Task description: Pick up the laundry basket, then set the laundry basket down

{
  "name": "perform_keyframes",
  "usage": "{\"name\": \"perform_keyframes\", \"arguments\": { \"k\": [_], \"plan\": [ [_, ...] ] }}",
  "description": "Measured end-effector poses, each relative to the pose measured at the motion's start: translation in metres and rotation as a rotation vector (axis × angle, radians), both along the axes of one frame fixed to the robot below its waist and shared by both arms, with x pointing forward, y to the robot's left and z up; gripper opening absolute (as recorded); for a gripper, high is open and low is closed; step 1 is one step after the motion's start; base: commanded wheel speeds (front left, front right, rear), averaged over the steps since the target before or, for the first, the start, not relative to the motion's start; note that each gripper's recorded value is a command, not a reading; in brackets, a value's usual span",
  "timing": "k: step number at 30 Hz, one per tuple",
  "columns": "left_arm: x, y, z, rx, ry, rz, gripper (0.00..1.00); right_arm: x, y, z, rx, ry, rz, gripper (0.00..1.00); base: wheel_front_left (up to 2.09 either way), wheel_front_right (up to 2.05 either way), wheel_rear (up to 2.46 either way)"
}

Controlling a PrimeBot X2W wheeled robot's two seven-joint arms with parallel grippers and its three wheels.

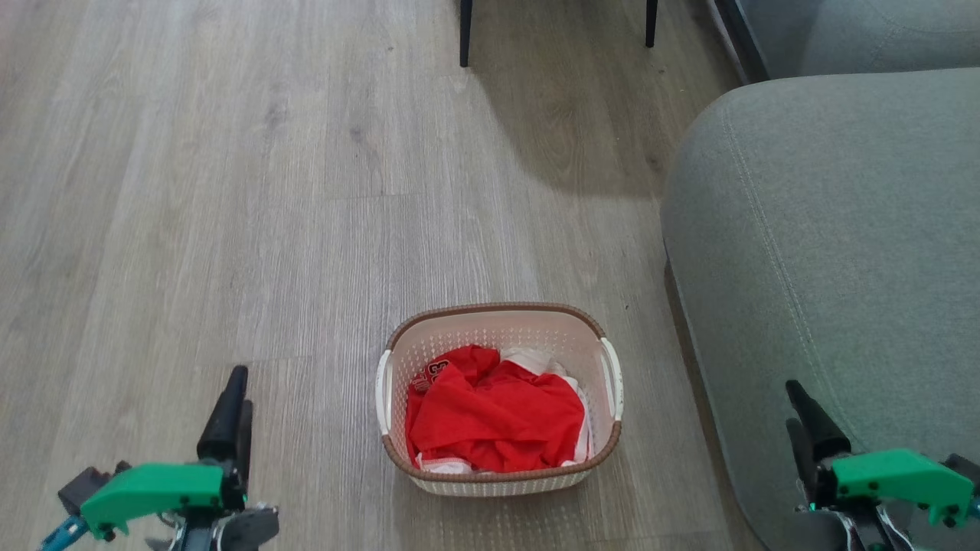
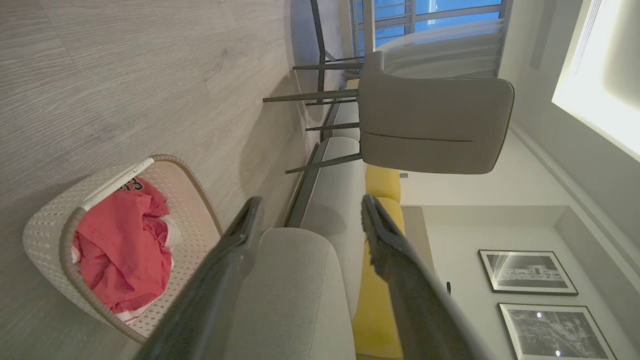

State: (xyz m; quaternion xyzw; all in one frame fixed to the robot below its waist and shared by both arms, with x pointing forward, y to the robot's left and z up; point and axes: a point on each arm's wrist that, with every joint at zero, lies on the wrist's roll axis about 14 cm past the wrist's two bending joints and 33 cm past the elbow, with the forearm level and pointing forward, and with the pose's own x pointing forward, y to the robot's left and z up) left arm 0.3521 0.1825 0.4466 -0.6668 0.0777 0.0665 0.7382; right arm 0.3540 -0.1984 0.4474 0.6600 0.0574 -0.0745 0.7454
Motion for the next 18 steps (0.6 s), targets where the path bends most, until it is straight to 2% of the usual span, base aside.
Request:
{"name": "perform_keyframes", "arguments": {
  "k": [12, 18],
  "plan": [
    [0.004, -0.007, 0.014, 0.190, -0.028, -0.045, 1.00, 0.005, 0.006, 0.015, -0.194, -0.042, 0.043, 1.00, 0.00, 0.00, 0.00],
    [0.005, -0.014, 0.019, 0.323, -0.044, -0.080, 1.00, 0.006, 0.012, 0.022, -0.299, -0.060, 0.072, 1.00, 0.00, 0.00, 0.00]
  ]
}}
